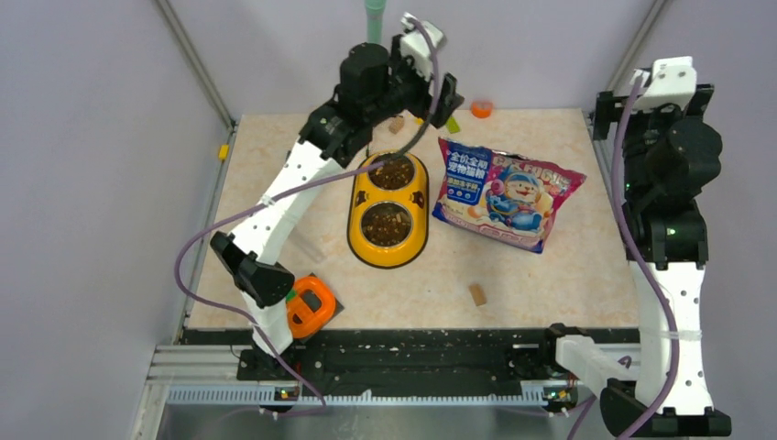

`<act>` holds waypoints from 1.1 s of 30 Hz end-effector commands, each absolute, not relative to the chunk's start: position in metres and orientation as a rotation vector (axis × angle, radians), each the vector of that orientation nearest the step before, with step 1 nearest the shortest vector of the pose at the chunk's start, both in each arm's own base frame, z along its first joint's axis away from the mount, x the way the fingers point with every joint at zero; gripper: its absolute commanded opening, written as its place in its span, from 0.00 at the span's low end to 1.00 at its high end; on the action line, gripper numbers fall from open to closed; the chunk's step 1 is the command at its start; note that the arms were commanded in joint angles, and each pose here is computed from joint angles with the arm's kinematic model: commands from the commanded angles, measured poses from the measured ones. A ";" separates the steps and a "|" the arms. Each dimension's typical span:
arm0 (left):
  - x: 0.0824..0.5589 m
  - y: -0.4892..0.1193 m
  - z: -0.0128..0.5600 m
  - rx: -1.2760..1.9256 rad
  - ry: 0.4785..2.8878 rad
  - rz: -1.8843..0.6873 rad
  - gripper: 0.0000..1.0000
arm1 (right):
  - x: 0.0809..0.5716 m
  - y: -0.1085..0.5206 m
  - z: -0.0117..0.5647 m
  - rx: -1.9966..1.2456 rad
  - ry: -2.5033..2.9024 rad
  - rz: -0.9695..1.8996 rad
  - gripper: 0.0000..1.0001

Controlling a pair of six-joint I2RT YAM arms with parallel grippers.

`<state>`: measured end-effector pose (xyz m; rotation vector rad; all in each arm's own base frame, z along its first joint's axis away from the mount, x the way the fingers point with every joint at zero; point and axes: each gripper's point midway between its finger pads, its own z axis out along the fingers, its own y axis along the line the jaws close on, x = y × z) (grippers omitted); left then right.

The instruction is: Serve the pet food

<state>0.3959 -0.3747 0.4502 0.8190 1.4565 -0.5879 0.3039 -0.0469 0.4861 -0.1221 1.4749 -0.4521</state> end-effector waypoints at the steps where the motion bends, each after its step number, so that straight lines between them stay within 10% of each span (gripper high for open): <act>1: 0.412 -0.305 0.458 0.505 1.670 -0.633 0.95 | 0.286 -0.053 0.548 0.058 1.283 -0.383 0.85; 17: 0.379 -0.081 0.386 -0.238 1.964 0.113 0.98 | 0.314 -0.058 0.535 0.221 1.234 -0.283 0.84; 33: 0.353 -0.043 0.388 -0.497 1.936 0.261 0.95 | 0.335 -0.044 0.530 0.186 1.258 -0.207 0.84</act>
